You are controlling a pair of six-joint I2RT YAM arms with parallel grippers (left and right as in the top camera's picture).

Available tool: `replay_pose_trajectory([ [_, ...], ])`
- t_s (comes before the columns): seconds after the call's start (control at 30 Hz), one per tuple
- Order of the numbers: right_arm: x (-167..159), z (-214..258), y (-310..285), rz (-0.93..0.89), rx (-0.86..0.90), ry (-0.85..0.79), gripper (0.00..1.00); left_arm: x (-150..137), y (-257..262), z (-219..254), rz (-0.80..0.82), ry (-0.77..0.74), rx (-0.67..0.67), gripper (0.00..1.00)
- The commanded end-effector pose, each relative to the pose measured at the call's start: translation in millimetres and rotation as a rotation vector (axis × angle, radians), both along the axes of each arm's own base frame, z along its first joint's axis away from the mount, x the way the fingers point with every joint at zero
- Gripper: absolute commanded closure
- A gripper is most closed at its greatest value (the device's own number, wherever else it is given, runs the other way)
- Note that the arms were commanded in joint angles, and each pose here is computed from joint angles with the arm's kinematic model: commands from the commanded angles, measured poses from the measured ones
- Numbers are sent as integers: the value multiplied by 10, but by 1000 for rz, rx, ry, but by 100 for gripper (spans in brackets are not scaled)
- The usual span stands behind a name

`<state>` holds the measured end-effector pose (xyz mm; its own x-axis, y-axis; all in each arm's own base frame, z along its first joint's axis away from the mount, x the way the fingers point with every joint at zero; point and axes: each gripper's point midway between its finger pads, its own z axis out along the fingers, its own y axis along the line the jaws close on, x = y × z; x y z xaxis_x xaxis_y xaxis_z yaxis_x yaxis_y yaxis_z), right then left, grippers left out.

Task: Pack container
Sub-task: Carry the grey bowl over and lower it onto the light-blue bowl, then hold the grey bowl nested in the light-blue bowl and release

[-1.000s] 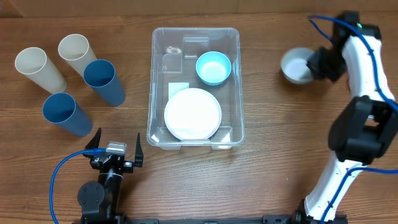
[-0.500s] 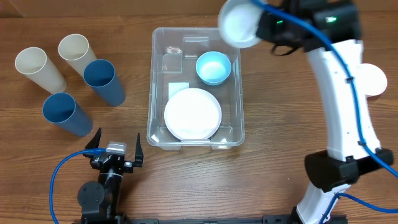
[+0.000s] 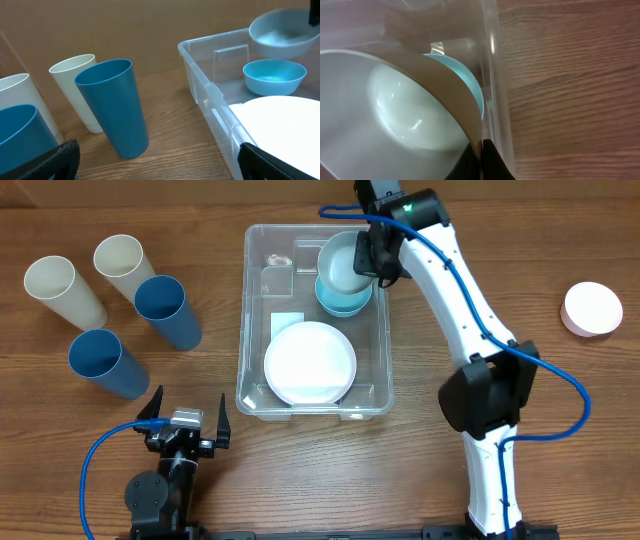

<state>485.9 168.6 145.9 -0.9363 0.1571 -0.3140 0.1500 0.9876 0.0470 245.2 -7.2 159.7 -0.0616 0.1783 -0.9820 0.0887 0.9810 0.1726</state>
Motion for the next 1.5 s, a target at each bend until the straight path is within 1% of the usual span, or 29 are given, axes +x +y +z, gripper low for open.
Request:
replay_pose_trajectory([
  [0.0,49,-105,8,2,-19,1,96,-1,20,-5,10,-3,-10,0],
  [0.07,54,-121,13,2,-19,2,96,-1,20,-5,10,-3,-10,0],
  [0.17,50,-122,18,8,-18,4,91,-1,21,-5,10,-3,-10,0],
  [0.3,6,-135,97,69,10,26,81,-1,21,-5,10,-3,-10,0],
  [0.5,-104,-145,182,110,-7,54,76,-1,20,-6,10,-3,-10,0],
  [0.63,-87,-134,269,154,-11,34,75,-1,21,-6,10,-3,-10,0],
  [0.97,124,-92,333,148,2,-55,76,-1,20,-5,10,-3,-10,0],
  [1.17,181,-338,311,140,-26,-29,75,-1,21,-5,10,-3,-10,0],
  [1.47,276,-468,150,107,-65,-27,75,-1,20,-6,10,-3,-10,0],
])
